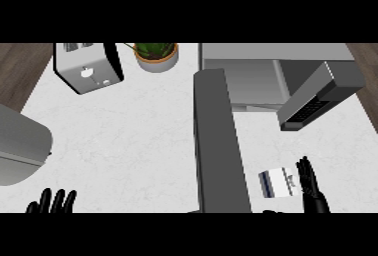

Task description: Pick up the milk, place it into the microwave and close the microwave

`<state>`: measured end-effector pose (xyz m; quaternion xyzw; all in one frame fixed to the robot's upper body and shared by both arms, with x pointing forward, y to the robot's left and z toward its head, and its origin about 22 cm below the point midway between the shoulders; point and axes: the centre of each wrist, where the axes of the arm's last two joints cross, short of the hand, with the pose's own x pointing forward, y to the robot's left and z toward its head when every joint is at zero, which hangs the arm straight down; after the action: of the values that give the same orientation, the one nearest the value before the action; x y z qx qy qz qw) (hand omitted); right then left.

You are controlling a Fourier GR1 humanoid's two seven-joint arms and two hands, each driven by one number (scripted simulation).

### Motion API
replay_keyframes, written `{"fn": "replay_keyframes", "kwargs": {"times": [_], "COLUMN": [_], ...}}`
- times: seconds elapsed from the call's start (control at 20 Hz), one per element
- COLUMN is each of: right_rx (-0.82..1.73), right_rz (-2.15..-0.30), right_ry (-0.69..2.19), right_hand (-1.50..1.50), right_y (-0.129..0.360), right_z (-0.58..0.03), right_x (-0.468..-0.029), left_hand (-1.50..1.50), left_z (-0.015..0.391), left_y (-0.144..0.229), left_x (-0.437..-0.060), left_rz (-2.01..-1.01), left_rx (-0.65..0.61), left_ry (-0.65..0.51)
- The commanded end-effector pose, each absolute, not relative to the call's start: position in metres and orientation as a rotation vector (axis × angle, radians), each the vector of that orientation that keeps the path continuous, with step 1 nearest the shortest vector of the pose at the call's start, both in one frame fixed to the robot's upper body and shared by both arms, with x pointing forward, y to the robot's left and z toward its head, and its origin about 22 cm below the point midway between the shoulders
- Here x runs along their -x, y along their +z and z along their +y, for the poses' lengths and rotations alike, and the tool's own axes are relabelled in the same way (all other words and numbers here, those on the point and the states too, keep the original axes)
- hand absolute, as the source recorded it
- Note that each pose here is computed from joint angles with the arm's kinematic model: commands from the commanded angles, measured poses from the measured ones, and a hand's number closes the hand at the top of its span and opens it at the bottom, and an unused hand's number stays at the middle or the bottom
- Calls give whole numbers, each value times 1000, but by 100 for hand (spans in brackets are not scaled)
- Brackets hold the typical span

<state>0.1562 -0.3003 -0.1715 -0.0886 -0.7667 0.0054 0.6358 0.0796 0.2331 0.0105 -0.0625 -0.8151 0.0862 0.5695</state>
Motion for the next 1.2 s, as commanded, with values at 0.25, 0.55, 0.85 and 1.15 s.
{"fn": "replay_keyframes", "kwargs": {"times": [0.25,0.55,0.85,1.15], "right_rx": [150,316,404,422], "right_rz": [-1780,-1807,-1823,-1857], "right_ry": [-45,-50,38,-17], "right_hand": [-150,150,150,150], "right_y": [-164,-162,-168,-153], "right_z": [-256,-277,-280,-276], "right_x": [-201,-193,-213,-254], "left_hand": [-150,-150,-150,-150], "left_z": [240,245,246,234], "left_y": [4,-5,-8,2], "left_x": [-88,-66,-87,-75], "left_rz": [-1917,-1917,-1925,-1901], "left_rx": [150,142,143,180], "left_ry": [192,196,204,202]}}
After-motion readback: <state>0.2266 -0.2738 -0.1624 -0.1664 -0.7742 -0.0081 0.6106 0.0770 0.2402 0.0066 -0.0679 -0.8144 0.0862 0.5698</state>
